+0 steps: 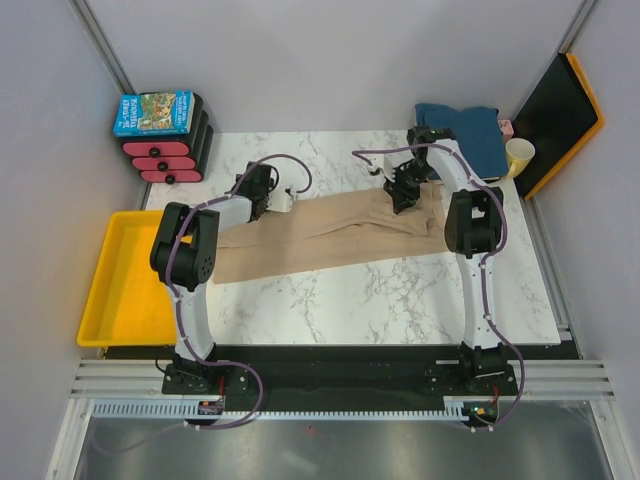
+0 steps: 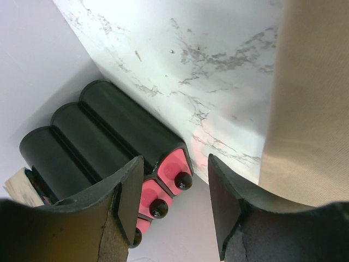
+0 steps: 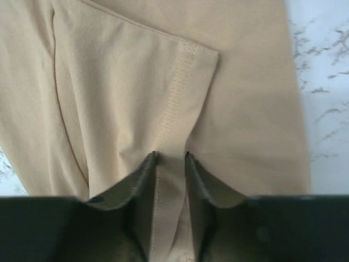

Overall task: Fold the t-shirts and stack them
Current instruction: Rotate the tshirt 90 degrees

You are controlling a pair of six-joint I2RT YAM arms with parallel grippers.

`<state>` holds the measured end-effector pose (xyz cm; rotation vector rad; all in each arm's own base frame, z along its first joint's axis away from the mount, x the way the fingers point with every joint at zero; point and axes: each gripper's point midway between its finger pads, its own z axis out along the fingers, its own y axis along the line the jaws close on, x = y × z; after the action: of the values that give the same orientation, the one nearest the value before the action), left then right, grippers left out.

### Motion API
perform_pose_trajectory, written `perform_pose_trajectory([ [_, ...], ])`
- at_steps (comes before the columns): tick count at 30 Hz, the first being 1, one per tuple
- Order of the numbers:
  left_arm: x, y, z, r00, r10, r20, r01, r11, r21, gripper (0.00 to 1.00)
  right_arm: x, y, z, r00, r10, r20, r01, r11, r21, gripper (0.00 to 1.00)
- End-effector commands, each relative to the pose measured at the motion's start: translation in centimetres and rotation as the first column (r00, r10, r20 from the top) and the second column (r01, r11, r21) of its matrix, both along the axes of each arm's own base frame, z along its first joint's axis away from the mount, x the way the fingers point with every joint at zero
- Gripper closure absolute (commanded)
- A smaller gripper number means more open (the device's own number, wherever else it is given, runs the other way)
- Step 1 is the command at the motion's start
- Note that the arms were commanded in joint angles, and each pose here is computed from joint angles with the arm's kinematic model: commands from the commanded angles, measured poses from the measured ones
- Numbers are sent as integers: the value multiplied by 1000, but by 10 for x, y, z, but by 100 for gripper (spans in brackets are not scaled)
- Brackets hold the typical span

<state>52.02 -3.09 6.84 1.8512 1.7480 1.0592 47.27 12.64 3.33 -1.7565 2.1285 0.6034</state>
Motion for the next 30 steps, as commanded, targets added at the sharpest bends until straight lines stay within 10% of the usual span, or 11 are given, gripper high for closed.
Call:
perform_pose_trajectory([
  [1, 10, -4, 28, 998, -13, 64, 12, 1000, 13, 42, -18, 14, 8, 999, 25, -44, -22, 997, 68, 78],
  [6, 8, -5, 19, 999, -8, 32, 8, 1000, 20, 42, -27, 12, 9, 997, 36, -69, -31, 997, 68, 100],
  [30, 7, -23, 7, 1000, -20, 22, 20, 1000, -16, 42, -80, 11, 70, 985, 174, -22, -175, 980, -90, 100],
])
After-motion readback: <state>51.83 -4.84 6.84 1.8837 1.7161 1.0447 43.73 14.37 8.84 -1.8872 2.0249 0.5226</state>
